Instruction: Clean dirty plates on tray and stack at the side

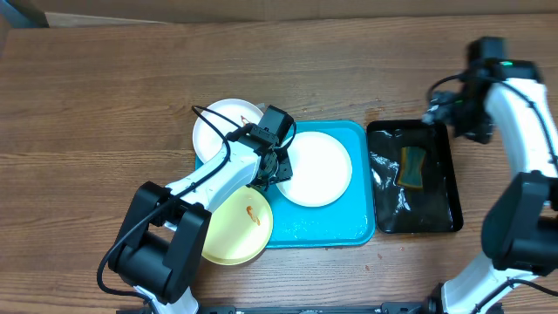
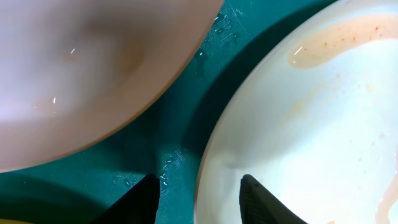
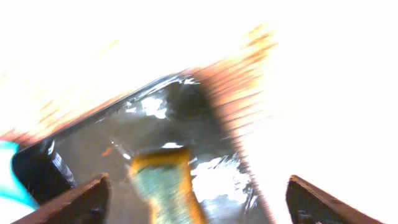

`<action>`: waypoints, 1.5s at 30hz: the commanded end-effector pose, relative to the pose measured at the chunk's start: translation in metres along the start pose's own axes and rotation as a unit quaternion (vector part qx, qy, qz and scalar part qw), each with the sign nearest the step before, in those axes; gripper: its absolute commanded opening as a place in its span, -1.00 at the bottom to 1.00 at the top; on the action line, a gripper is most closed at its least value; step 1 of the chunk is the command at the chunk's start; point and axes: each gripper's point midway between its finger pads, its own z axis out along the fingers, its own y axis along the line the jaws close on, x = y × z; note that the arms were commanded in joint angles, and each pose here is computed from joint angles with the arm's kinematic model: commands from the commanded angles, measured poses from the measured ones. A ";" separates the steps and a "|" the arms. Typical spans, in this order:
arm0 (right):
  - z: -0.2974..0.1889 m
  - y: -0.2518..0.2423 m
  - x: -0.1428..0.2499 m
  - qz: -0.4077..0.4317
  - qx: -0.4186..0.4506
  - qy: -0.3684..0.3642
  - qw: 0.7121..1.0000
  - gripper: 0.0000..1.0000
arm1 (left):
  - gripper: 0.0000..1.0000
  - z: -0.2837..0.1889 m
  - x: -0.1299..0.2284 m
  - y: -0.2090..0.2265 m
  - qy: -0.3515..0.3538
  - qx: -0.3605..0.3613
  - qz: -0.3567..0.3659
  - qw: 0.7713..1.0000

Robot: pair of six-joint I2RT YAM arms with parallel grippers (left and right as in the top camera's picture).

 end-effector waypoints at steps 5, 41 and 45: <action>-0.011 -0.053 -0.015 0.085 0.003 -0.014 0.996 1.00 | -0.23 0.013 0.003 -0.004 0.001 -0.008 0.011 1.000; -0.011 -0.059 -0.016 0.092 0.004 -0.015 0.996 1.00 | -0.92 -0.099 -0.094 -0.085 -0.131 0.075 0.147 0.978; -0.011 -0.059 -0.016 0.092 0.005 -0.015 0.996 1.00 | -0.92 -0.105 -0.092 -0.110 -0.166 0.079 0.179 0.967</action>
